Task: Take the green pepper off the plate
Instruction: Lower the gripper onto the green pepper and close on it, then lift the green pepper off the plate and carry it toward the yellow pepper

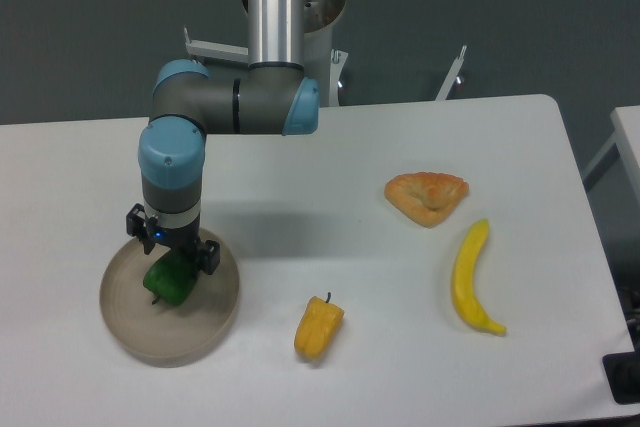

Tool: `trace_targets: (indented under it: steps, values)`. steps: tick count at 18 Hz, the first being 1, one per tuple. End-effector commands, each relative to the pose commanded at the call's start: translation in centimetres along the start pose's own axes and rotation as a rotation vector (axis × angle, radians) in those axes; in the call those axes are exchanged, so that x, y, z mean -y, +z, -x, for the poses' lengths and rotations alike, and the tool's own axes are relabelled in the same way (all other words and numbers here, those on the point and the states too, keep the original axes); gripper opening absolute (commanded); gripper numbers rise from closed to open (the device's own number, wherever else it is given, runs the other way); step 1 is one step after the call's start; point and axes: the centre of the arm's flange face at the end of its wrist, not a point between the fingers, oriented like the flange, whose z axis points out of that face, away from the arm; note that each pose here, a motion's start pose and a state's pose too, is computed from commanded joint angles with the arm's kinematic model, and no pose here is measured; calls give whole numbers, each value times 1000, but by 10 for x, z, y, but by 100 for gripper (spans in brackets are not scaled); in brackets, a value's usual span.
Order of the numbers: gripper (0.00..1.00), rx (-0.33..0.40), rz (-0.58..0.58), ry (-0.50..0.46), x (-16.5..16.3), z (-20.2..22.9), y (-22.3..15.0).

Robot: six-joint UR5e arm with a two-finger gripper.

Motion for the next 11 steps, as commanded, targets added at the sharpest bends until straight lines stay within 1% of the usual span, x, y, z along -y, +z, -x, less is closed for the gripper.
trace_targets:
  steps: [3, 6, 9, 11]
  values:
    - [40, 1, -1, 19, -1, -1, -2]
    - [25, 1, -3, 20, -1, -1, -4]
    - [24, 8, -15, 25, 0, 1, -13]
    - [24, 19, -36, 50, 0, 2, -29]
